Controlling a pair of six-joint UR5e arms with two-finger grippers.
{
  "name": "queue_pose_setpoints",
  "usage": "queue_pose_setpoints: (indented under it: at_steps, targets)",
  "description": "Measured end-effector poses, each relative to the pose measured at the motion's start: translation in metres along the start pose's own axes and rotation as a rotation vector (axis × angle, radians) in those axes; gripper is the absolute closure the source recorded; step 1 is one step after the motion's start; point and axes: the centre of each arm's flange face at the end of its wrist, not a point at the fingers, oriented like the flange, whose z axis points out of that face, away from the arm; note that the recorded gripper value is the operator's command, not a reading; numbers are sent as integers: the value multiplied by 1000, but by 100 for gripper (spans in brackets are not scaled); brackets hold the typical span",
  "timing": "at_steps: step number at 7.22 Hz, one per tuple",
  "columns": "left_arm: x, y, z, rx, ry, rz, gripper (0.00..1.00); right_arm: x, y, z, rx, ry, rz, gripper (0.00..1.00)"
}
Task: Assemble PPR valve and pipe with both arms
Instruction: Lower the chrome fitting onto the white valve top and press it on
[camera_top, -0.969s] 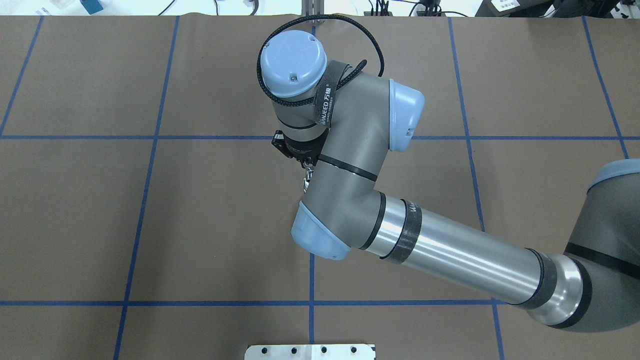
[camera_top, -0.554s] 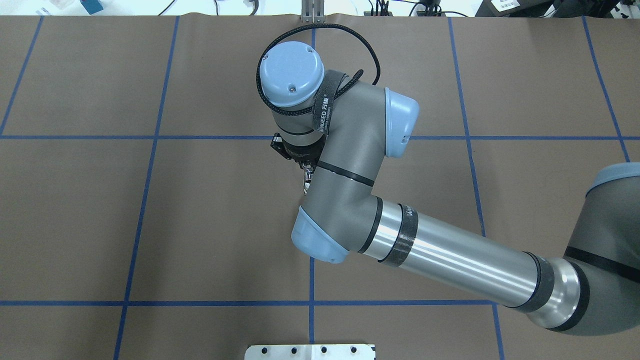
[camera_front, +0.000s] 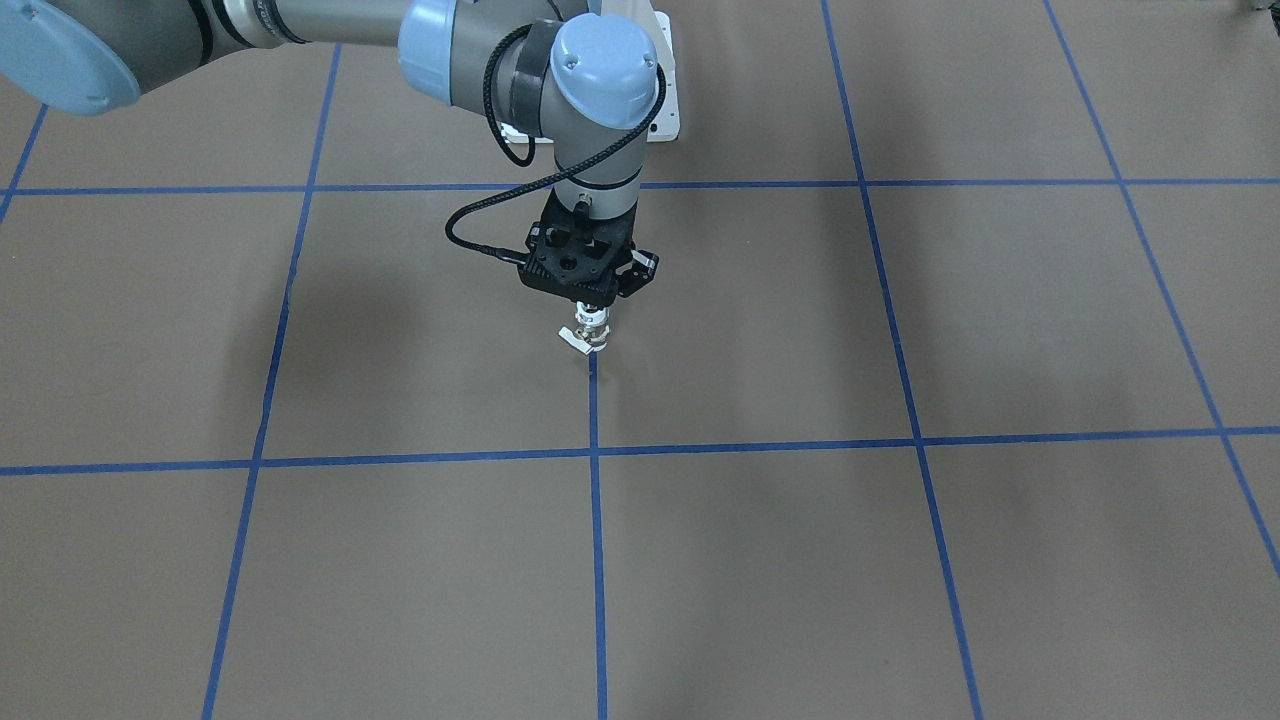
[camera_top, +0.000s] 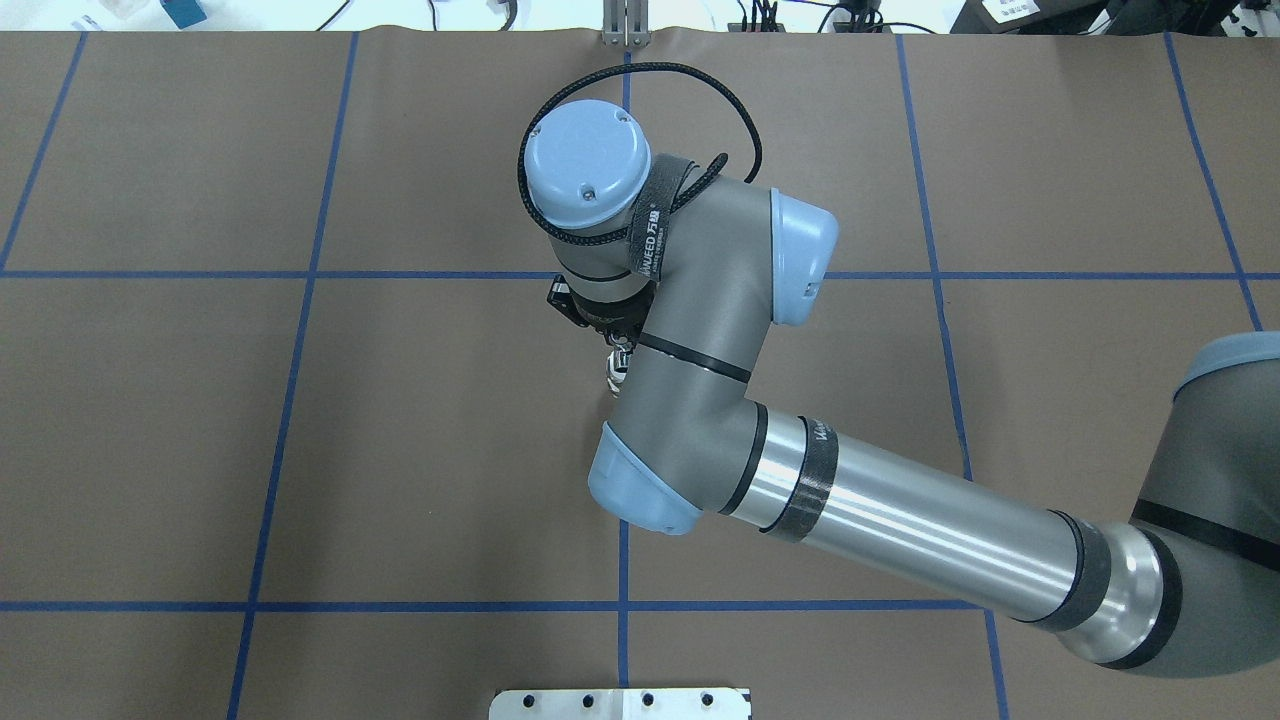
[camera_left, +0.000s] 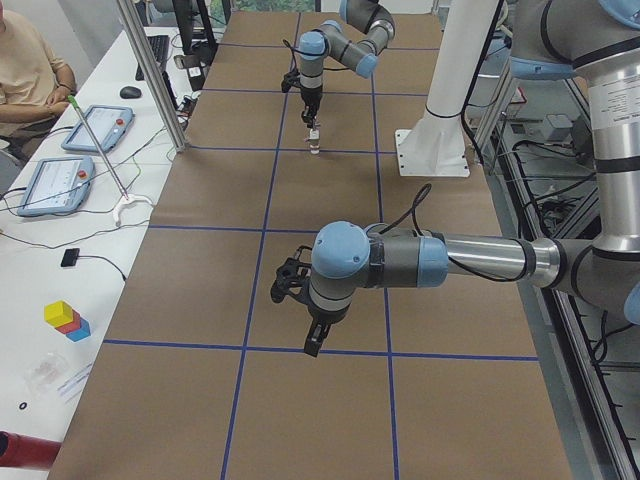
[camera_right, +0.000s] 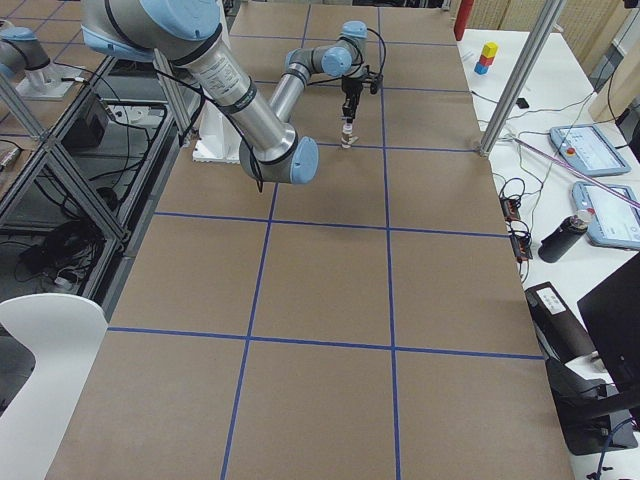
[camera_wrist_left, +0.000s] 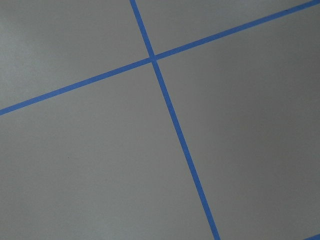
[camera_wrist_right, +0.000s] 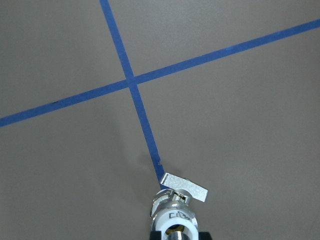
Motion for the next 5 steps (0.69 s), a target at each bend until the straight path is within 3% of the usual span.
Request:
queue_pose_setpoints:
  at_steps: [5]
  targets:
    - [0,0,0,0,0,0,0,3,3,10,12,-17,-13,100]
